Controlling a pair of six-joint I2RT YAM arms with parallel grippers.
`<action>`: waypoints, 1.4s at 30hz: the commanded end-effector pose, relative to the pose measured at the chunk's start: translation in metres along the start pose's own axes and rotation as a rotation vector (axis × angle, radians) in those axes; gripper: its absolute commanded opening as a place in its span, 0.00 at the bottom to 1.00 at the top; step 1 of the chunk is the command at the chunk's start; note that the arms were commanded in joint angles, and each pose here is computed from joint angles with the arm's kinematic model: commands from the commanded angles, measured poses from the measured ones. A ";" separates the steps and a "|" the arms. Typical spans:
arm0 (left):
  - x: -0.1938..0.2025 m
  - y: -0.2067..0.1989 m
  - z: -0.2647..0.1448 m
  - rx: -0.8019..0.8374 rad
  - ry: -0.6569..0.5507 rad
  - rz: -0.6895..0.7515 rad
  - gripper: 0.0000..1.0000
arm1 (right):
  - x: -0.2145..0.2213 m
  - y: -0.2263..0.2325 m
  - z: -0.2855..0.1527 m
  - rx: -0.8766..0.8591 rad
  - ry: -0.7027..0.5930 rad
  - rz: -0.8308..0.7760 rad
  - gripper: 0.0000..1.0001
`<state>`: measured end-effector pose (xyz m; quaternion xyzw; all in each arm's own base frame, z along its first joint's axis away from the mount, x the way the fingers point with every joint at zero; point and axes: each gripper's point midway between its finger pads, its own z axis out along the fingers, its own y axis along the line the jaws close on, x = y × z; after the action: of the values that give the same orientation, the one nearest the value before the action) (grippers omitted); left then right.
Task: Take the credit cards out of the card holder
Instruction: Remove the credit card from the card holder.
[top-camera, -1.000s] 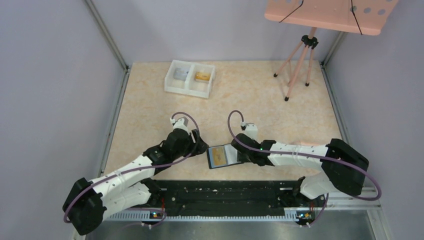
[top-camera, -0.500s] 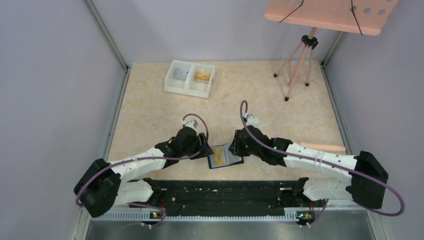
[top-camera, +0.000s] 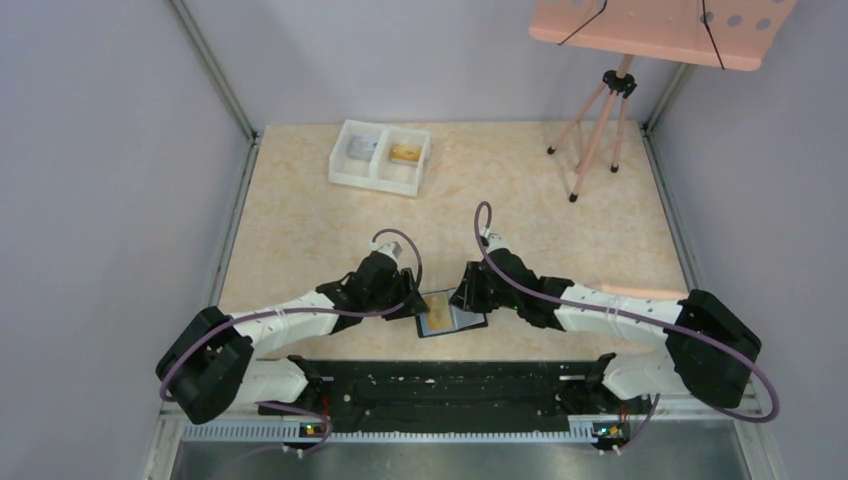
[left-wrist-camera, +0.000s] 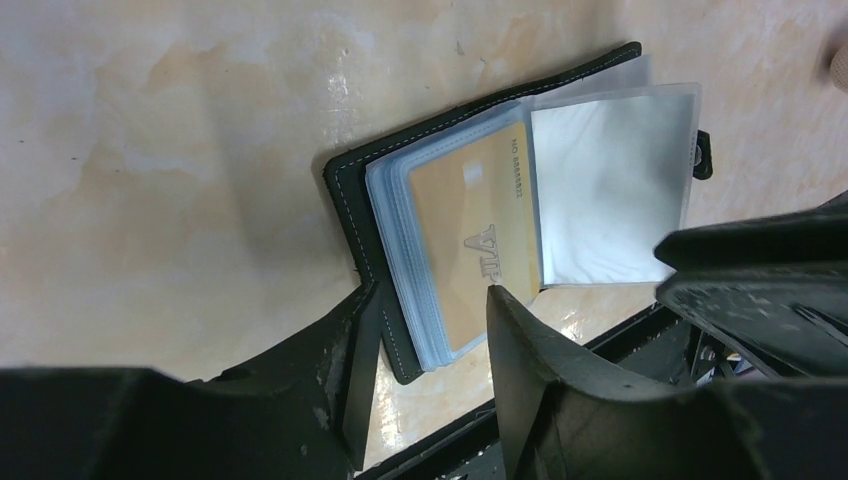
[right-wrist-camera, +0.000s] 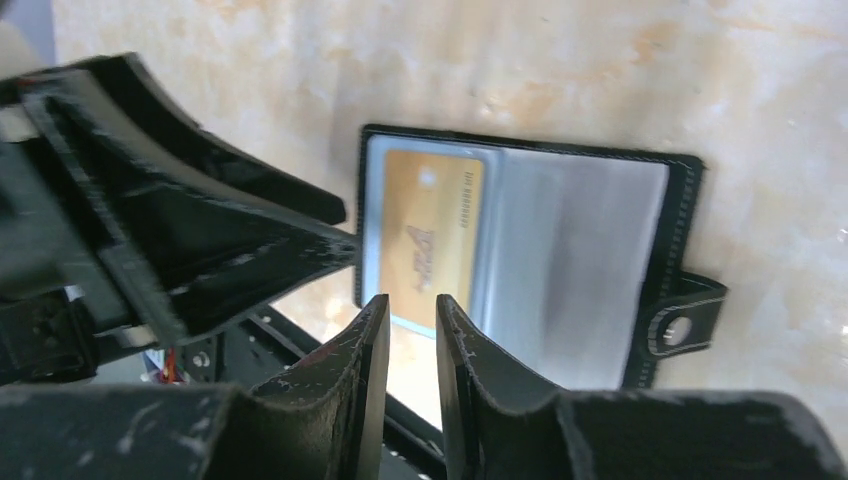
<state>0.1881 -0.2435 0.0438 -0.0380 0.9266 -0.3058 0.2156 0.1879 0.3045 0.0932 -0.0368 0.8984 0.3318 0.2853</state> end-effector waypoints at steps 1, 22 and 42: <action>-0.011 -0.017 0.000 0.061 -0.029 0.012 0.48 | -0.002 0.002 0.005 -0.100 -0.003 0.027 0.24; 0.002 -0.001 0.014 0.029 0.013 0.014 0.31 | 0.029 -0.028 0.032 -0.150 0.119 0.095 0.16; 0.014 0.015 0.021 -0.027 0.065 0.011 0.27 | 0.030 -0.033 0.033 -0.194 0.102 0.097 0.00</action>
<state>0.1910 -0.2549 0.0304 -0.0284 0.9262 -0.3182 0.2000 0.1805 0.3017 0.0252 -0.0320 0.8949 0.4023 0.1903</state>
